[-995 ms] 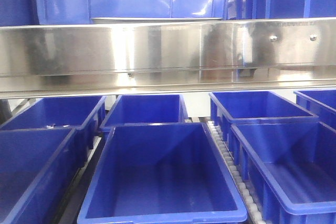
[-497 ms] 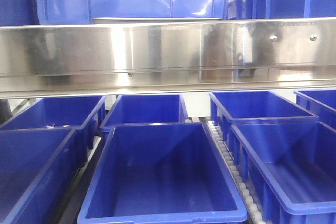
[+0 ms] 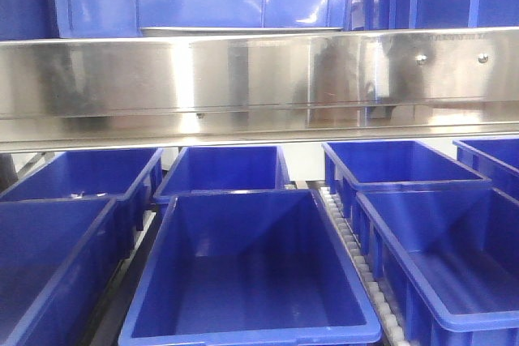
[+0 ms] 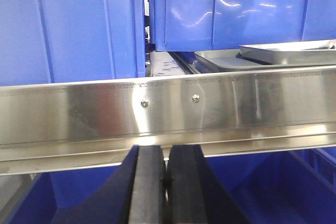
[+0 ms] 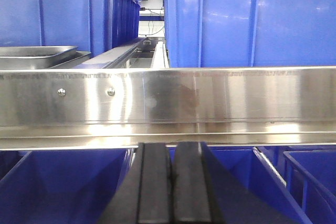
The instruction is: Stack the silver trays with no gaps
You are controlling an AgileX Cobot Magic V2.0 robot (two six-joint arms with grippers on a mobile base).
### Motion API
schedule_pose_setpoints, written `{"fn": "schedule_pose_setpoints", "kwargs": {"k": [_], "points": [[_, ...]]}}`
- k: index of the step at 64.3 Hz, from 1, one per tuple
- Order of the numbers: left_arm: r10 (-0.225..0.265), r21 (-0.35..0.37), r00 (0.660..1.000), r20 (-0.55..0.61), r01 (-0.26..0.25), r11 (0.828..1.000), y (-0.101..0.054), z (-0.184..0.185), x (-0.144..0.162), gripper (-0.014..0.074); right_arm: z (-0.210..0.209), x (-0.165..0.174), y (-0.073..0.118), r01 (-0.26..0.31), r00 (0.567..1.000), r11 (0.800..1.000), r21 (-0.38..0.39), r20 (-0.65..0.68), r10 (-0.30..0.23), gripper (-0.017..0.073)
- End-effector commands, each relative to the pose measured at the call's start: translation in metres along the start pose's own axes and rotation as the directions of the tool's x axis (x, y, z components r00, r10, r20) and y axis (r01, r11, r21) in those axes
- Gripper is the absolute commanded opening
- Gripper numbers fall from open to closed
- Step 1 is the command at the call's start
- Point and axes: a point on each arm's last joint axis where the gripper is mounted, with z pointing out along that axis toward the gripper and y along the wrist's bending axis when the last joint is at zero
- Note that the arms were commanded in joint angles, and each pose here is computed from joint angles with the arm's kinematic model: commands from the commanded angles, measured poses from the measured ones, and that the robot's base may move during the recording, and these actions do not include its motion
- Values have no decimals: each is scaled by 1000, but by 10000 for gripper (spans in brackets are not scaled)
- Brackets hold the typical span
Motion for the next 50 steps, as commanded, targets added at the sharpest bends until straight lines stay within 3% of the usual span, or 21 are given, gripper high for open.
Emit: {"fn": "schedule_pose_setpoints", "kwargs": {"k": [1, 50], "points": [[-3, -5, 1000, 29, 3, 1000, 0, -1, -3, -7, 0, -1, 0, 0, 1000, 1000, 1, 16, 0, -79], [-5, -4, 999, 35, 6, 1000, 0, -1, -3, -7, 0, -1, 0, 0, 1000, 1000, 1, 16, 0, -79]]}}
